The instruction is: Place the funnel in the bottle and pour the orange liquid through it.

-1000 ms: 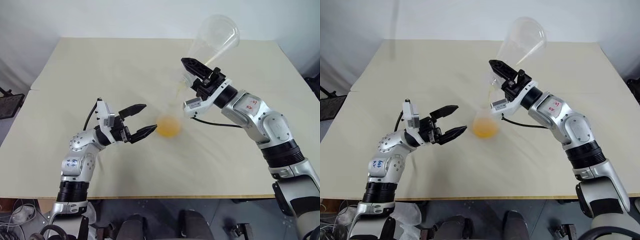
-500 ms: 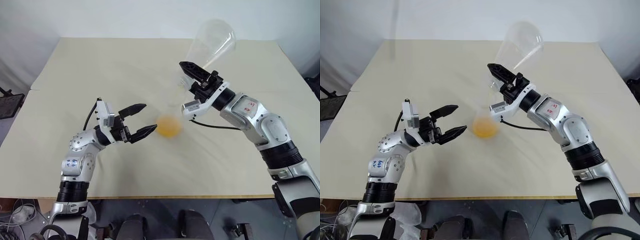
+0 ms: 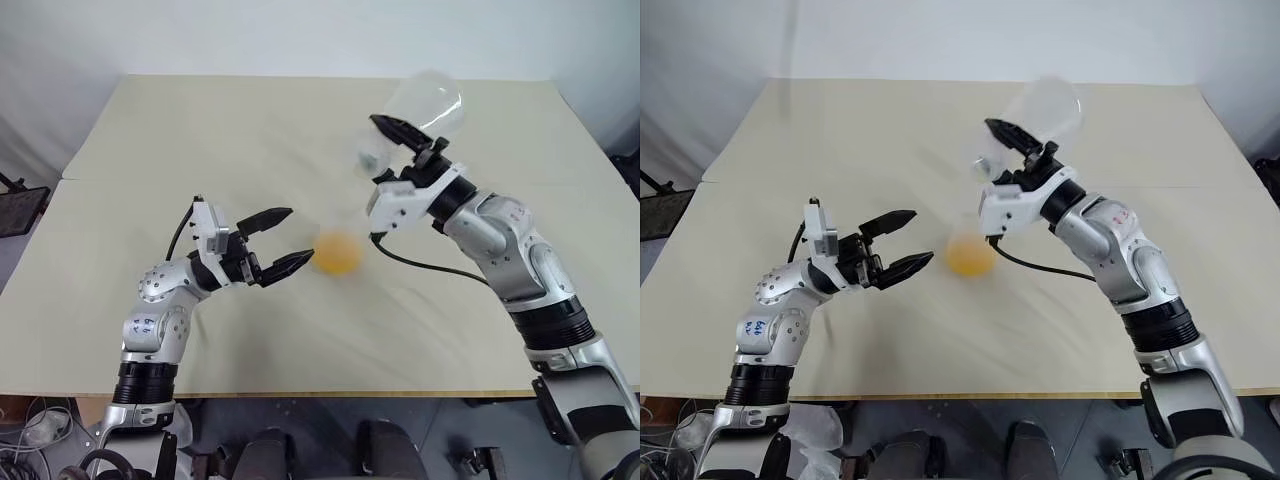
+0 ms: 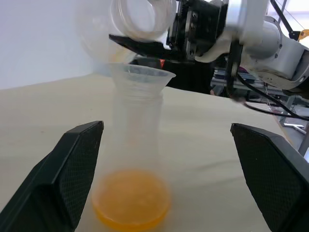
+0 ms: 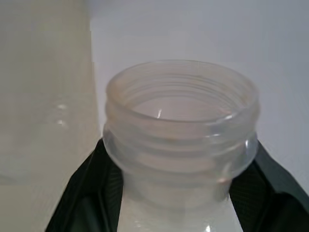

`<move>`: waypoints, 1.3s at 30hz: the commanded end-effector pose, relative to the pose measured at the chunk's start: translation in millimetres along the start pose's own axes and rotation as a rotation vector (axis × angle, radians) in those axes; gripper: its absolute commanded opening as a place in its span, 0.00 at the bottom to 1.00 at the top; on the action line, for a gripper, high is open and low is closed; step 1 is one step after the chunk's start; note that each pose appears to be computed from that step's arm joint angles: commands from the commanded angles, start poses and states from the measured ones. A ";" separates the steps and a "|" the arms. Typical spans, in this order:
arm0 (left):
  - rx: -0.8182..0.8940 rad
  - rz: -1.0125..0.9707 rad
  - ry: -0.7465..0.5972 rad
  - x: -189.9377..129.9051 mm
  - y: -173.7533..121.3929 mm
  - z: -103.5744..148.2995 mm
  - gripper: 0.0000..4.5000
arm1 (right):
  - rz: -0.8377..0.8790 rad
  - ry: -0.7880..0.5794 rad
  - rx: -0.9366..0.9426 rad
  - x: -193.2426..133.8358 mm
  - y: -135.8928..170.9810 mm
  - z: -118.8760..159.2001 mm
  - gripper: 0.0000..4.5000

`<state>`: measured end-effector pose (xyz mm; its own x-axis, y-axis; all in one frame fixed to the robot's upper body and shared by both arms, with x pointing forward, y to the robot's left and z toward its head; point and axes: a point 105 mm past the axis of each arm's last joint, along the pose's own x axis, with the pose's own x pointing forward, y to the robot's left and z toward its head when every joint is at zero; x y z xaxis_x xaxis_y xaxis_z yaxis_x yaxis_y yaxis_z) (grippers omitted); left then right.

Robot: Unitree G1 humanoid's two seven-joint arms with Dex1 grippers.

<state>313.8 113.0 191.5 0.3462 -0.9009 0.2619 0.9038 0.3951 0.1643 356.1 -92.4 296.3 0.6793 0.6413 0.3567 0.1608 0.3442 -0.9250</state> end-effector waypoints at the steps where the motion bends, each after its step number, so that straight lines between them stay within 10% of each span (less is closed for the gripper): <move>1: 0.036 -0.025 -0.019 3.4 -1.6 10.3 1.00 | -0.136 0.047 0.223 -11.9 -43.6 -10.9 0.55; 12: 0.026 -0.041 -0.005 4.3 0.0 10.1 1.00 | -0.172 0.269 1.186 -89.4 -16.3 -96.6 0.55; 24: 0.022 -0.059 -0.004 7.8 0.4 10.6 1.00 | -0.130 0.330 1.223 -114.2 24.2 -112.3 0.63; 29: 0.024 -0.056 -0.002 7.1 0.9 11.0 1.00 | -0.149 0.271 1.210 -116.8 12.8 -107.2 1.00; 39: 0.033 -0.015 0.039 -2.4 9.6 13.0 1.00 | -0.316 0.065 1.130 -126.4 -60.5 -92.6 1.00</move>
<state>317.9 119.1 198.0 0.3449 -0.9115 0.2240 0.9053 0.3861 0.1773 336.8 -255.9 272.5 0.8024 0.3910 0.4508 -0.3888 0.9156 -0.1021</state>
